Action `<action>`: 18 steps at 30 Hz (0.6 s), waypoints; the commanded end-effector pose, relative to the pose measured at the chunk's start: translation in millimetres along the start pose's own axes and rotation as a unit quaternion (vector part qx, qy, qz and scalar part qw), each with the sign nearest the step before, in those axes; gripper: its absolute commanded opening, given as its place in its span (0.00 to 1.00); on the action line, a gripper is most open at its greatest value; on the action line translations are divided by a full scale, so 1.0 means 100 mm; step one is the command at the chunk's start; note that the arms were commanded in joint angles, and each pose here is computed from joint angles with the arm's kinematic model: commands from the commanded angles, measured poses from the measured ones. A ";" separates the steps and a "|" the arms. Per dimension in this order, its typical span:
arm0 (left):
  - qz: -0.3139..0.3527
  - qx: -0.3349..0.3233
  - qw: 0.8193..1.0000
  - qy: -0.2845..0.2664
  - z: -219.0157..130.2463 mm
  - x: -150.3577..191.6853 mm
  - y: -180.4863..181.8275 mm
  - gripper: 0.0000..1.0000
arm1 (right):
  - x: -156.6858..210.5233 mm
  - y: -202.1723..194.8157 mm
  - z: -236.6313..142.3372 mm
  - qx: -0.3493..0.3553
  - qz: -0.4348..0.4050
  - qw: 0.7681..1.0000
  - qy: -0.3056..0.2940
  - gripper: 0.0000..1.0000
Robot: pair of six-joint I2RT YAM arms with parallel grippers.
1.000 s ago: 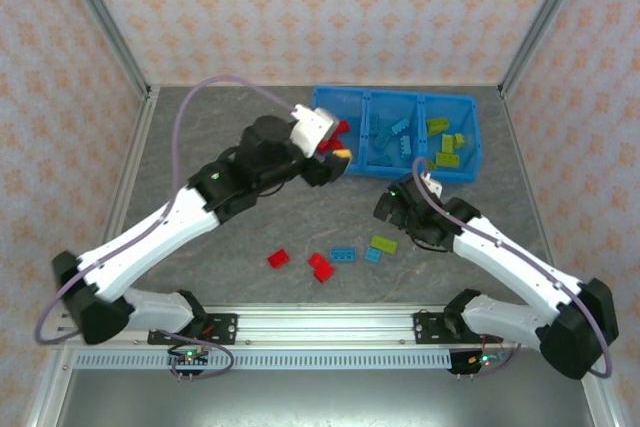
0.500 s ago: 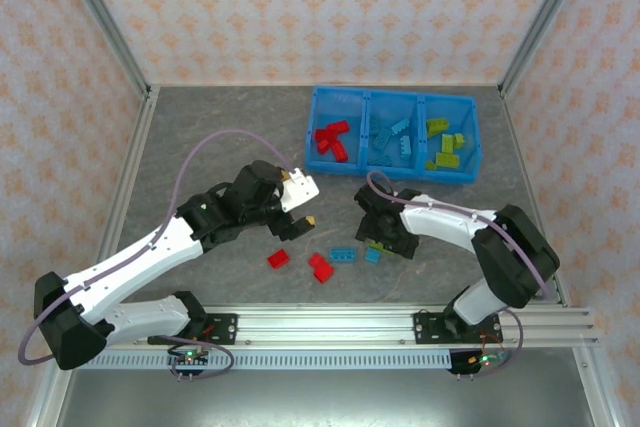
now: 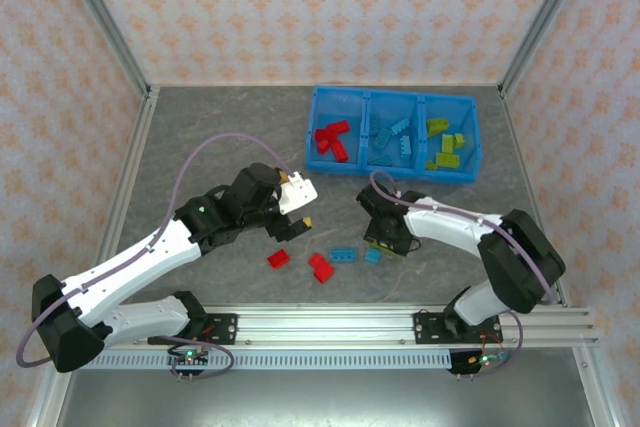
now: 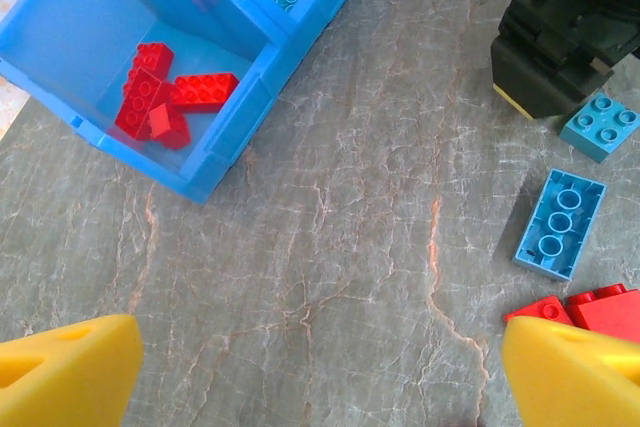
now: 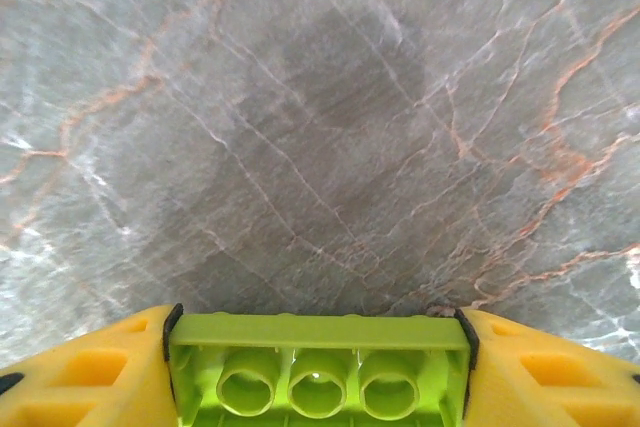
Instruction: Sort the legos into containers by color
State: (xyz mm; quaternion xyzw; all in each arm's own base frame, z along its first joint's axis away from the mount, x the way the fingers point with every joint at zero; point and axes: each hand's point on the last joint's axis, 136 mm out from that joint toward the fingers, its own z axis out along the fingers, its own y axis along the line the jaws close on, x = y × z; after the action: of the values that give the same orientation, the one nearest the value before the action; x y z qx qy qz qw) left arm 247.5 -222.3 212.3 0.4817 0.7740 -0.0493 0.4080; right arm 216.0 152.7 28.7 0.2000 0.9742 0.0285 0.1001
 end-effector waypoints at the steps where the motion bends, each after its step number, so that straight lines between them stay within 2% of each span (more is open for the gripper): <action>1: 0.011 -0.007 1.000 0.004 -0.02 0.02 0.01 0.93 | -0.22 -0.01 -0.28 -0.015 0.016 0.998 -0.065 0.59; 6: 0.012 -0.007 1.000 0.000 -0.03 0.01 0.01 0.93 | -0.73 -0.01 -0.74 -0.038 0.040 0.986 -0.155 0.59; 12: 0.010 0.001 1.000 -0.005 -0.05 -0.01 -0.02 0.94 | -1.71 -0.10 -1.30 -0.085 0.109 0.958 -0.253 0.59; 15: 0.010 0.009 1.000 -0.010 -0.05 -0.03 -0.05 0.94 | -2.19 -0.23 -1.44 -0.091 0.150 0.943 -0.282 0.59; 18: 0.011 0.001 1.000 -0.007 -0.04 -0.01 -0.02 0.94 | -2.60 -0.38 -1.42 -0.086 0.193 0.929 -0.305 0.60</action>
State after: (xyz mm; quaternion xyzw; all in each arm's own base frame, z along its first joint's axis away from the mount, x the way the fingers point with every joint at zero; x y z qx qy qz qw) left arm 246.7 -223.3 212.2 0.4831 0.7732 -0.0527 0.4074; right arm 381.5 32.9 208.8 0.3659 0.8460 0.0861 0.3781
